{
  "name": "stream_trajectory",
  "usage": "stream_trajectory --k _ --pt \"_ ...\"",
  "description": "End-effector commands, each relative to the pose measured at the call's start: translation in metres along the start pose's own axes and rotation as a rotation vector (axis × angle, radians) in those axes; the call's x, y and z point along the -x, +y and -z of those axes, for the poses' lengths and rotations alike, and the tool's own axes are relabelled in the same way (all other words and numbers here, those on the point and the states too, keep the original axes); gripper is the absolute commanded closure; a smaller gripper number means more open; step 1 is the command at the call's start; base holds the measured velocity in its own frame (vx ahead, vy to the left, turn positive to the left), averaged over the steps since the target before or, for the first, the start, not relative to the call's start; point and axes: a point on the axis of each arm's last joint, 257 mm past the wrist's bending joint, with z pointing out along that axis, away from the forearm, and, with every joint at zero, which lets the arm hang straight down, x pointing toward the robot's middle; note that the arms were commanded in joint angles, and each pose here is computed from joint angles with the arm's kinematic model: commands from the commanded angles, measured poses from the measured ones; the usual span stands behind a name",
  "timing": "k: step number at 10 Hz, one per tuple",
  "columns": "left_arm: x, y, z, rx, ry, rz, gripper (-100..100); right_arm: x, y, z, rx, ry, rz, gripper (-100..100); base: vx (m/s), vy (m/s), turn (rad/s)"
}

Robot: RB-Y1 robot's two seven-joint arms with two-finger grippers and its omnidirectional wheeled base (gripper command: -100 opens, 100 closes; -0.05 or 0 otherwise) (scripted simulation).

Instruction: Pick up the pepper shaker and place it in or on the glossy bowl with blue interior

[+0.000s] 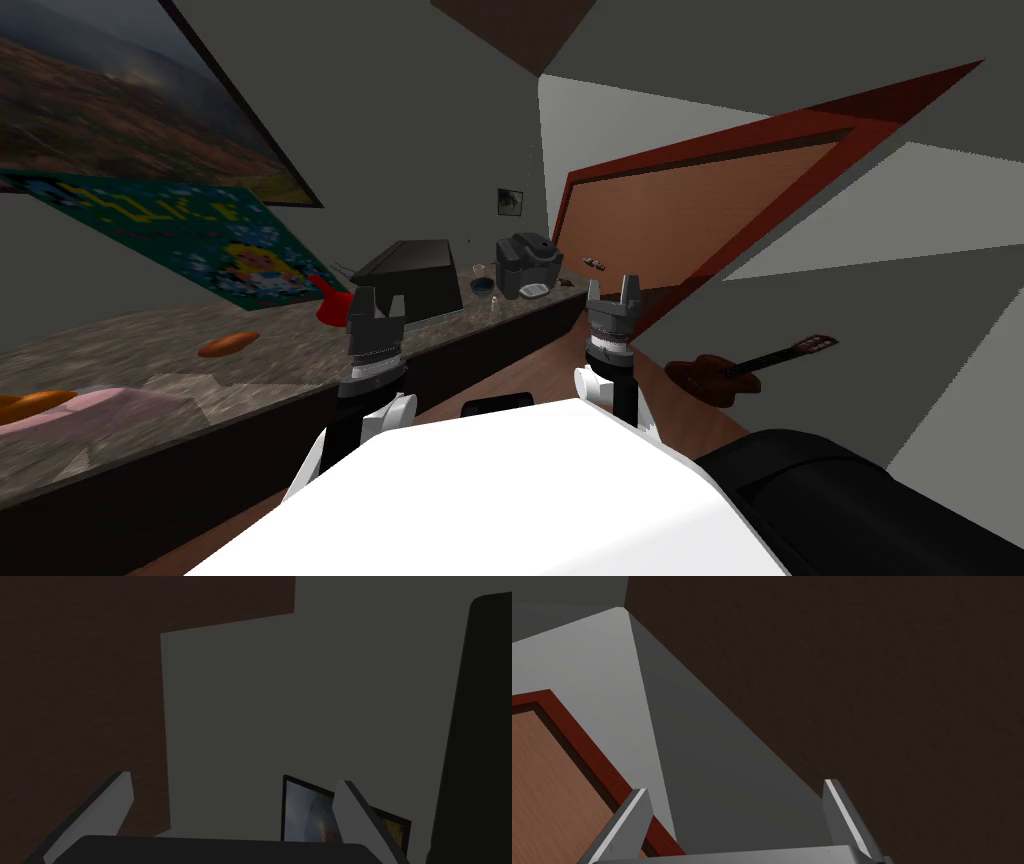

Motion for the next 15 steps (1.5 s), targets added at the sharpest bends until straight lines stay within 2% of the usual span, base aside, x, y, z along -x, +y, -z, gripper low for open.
stream_trajectory --k 1,7,15 --pt "-0.008 0.008 0.002 0.011 0.044 -0.021 -100 0.0 0.0 0.0 0.0 0.0 0.0 0 -0.01 0.0 -0.057" --pt "-0.034 0.055 0.012 0.085 0.186 -0.126 -100 0.0 0.0 0.0 0.0 0.0 0.0 0 -0.035 0.002 -0.074" --pt "-0.061 0.15 0.038 0.226 0.391 -0.348 -100 0.0 0.0 0.0 0.0 0.0 0.0 0 -0.058 0.001 -0.111"
